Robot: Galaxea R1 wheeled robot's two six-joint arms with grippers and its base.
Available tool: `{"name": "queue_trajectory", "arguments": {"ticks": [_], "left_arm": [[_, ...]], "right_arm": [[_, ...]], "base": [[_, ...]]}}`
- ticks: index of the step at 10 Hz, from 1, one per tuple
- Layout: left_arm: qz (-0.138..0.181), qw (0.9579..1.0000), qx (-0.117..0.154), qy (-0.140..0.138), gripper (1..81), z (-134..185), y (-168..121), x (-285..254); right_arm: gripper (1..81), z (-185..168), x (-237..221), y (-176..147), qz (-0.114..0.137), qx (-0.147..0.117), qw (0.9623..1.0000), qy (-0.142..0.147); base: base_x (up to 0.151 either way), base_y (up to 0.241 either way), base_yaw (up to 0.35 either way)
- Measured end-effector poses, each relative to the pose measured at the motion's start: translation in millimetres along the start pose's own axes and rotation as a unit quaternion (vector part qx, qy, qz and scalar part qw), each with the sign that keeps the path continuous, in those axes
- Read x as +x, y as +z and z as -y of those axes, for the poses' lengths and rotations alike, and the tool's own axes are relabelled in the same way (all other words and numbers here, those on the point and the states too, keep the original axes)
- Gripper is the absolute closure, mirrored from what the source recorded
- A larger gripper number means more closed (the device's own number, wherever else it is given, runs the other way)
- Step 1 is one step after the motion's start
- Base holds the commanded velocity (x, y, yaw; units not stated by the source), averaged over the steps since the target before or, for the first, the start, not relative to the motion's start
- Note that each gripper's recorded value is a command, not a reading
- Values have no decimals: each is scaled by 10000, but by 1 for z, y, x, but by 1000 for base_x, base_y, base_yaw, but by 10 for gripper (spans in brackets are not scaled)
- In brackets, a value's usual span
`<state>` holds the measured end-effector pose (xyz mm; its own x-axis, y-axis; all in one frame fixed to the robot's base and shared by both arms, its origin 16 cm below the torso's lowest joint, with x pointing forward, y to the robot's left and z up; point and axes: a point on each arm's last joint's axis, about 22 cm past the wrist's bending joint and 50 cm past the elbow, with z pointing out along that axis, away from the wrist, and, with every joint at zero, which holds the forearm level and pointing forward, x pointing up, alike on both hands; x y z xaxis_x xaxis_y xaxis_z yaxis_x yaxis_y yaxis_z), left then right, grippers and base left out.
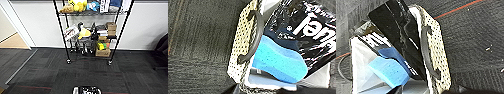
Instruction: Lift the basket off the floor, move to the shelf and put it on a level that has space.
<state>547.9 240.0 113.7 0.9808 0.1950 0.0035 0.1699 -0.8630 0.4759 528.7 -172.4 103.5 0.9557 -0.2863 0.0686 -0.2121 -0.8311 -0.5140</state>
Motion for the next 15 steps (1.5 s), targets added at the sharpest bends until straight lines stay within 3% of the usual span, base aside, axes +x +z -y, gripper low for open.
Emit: {"name": "queue_trajectory", "arguments": {"ticks": [3, 7, 12, 15], "left_arm": [[-104, 9999, -7, 63, 10, 7, 18, 22], [-377, 9990, 141, 177, 10, 27, 29, 62], [-506, 9982, 76, 318, 10, 24, 49, 80], [-400, 9981, -171, 441, 10, -20, 74, 69]], "right_arm": [[10, -11, 5, 21, 54, 1, 10000, -3], [10, -14, 59, 38, -275, 50, 9995, -163], [10, -19, 69, 59, -443, 133, 9987, -201], [10, -2, 64, 73, -421, 176, 9987, -210]], "base": [[0, 0, 0], [0, 0, 0], [0, 0, 0], [0, 0, 0]]}}
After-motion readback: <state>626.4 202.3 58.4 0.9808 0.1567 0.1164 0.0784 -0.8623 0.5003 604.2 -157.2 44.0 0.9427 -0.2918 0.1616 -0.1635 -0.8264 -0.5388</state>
